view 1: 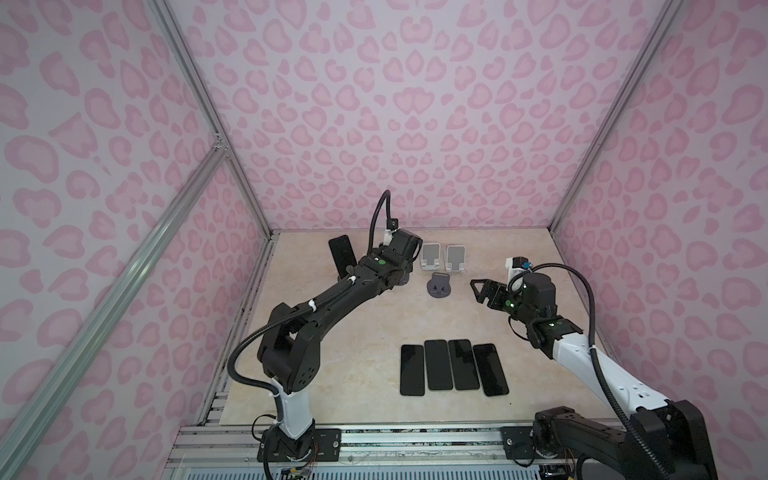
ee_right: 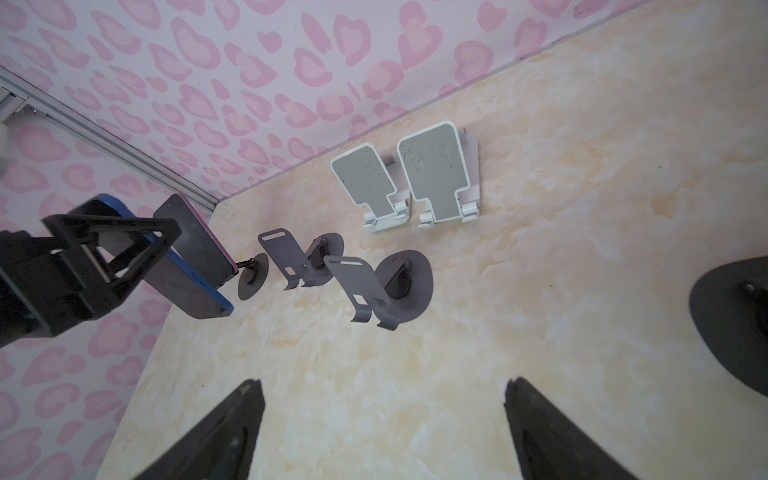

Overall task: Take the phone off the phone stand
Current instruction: 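Carry the blue-edged phone with left gripper toward the row of flat phones, then lower the blue-edged phone flat beside the row and open left gripper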

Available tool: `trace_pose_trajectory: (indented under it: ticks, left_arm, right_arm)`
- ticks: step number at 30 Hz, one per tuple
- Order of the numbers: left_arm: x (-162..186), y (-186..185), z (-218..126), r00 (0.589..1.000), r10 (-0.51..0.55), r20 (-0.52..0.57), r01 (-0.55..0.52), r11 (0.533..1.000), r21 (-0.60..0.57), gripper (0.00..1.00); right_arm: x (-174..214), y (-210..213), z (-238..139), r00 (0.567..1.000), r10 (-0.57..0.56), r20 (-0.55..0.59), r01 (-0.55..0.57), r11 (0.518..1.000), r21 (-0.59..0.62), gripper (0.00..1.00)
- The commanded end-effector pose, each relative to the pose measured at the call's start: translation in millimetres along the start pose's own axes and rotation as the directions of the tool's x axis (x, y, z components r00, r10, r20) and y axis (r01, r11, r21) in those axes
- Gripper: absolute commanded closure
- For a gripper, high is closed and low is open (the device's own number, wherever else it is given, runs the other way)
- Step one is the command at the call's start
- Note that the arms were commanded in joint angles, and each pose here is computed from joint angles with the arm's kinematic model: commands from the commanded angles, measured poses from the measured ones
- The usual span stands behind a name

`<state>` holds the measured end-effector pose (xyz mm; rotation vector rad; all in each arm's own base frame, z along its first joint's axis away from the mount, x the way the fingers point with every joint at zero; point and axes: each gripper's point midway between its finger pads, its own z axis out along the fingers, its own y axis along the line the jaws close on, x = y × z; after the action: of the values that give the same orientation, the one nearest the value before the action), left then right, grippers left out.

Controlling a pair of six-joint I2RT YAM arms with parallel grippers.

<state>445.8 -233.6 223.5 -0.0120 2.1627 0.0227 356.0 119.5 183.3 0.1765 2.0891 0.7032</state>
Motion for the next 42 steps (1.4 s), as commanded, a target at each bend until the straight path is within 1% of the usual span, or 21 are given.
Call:
trace_pose_trajectory:
  ticks: [1,4,6,8,11,14,17,19,22,25,28,33,42]
  left_arm:
    - [-5,4,-17,0.999,-0.023,0.039,0.022,0.999,0.038,0.35]
    - [9,14,-31,0.999,-0.032,0.015,0.031,0.998,0.054,0.36]
    - [32,22,-36,0.999,-0.025,-0.021,0.027,0.998,0.057,0.36]
    - [47,31,-49,0.999,-0.029,-0.045,0.032,0.997,0.069,0.36]
    - [73,41,-66,0.994,-0.028,-0.102,0.037,0.996,0.086,0.38]
    - [99,49,-83,0.987,-0.026,-0.16,0.043,0.994,0.105,0.38]
    - [127,54,-96,0.972,-0.033,-0.234,0.067,0.988,0.138,0.39]
    - [147,59,-101,0.954,-0.035,-0.296,0.077,0.988,0.131,0.39]
    - [169,66,-106,0.932,-0.041,-0.359,0.087,0.99,0.113,0.39]
    - [184,70,-111,0.915,-0.051,-0.399,0.099,0.99,0.101,0.39]
    - [194,71,-113,0.898,-0.048,-0.438,0.099,0.99,0.096,0.39]
    - [208,60,-109,0.864,-0.035,-0.503,0.103,0.989,0.107,0.4]
    - [231,49,-101,0.817,-0.015,-0.576,0.094,0.99,0.108,0.41]
  right_arm:
    - [-3,6,3,1.0,-0.01,0.01,0.01,1.0,-0.027,0.08]
    - [1,5,5,1.0,-0.015,0.004,0.015,1.0,-0.021,0.08]
    - [3,5,5,1.0,-0.016,0.006,0.016,1.0,-0.02,0.08]
    - [3,7,4,1.0,-0.023,0.021,0.023,0.999,-0.024,0.1]
    - [4,10,-1,0.996,-0.042,0.084,0.043,0.999,-0.017,0.12]
    - [15,17,-5,0.987,-0.08,0.142,0.084,0.996,-0.019,0.13]
    - [19,17,-9,0.977,-0.089,0.192,0.093,0.996,-0.012,0.13]
    - [19,14,-12,0.97,-0.087,0.229,0.089,0.996,0.002,0.13]
    - [22,6,-16,0.956,-0.1,0.276,0.089,0.995,0.051,0.14]
    - [23,0,-19,0.947,-0.114,0.3,0.092,0.992,0.087,0.14]
    - [22,-3,-21,0.944,-0.109,0.312,0.082,0.992,0.099,0.14]
    - [24,-3,-18,0.947,-0.109,0.302,0.083,0.992,0.099,0.14]
    - [24,-3,-16,0.95,-0.116,0.289,0.087,0.99,0.11,0.14]
